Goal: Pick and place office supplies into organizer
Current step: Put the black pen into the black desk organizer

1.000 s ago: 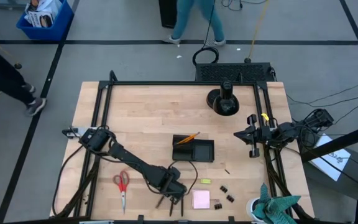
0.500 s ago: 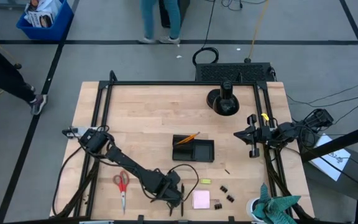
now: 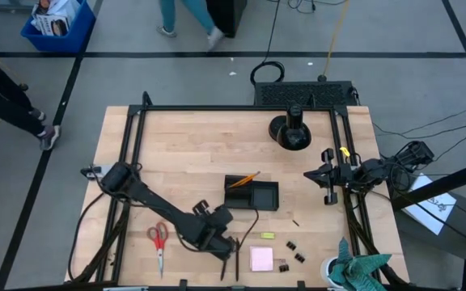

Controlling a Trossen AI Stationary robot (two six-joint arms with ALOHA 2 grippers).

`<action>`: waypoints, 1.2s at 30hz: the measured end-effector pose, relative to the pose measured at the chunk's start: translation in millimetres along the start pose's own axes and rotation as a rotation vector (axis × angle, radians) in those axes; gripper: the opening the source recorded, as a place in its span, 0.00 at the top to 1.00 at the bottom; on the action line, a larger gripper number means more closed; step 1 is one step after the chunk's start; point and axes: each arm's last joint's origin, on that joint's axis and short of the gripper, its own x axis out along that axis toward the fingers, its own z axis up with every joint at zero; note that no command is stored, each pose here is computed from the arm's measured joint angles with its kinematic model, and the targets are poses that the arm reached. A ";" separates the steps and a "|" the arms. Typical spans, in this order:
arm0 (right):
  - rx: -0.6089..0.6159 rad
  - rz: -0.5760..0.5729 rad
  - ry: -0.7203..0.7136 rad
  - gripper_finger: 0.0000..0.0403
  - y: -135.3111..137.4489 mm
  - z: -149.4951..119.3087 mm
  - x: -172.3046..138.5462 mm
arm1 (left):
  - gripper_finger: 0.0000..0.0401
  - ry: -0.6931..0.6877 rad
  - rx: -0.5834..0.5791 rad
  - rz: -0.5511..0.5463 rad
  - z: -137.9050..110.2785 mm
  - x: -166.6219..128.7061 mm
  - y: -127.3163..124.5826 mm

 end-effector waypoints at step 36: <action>0.007 -0.001 -0.017 1.00 -0.2 1.7 0.1 | 0.98 -0.802 0.262 -0.307 159.3 -4.7 92.3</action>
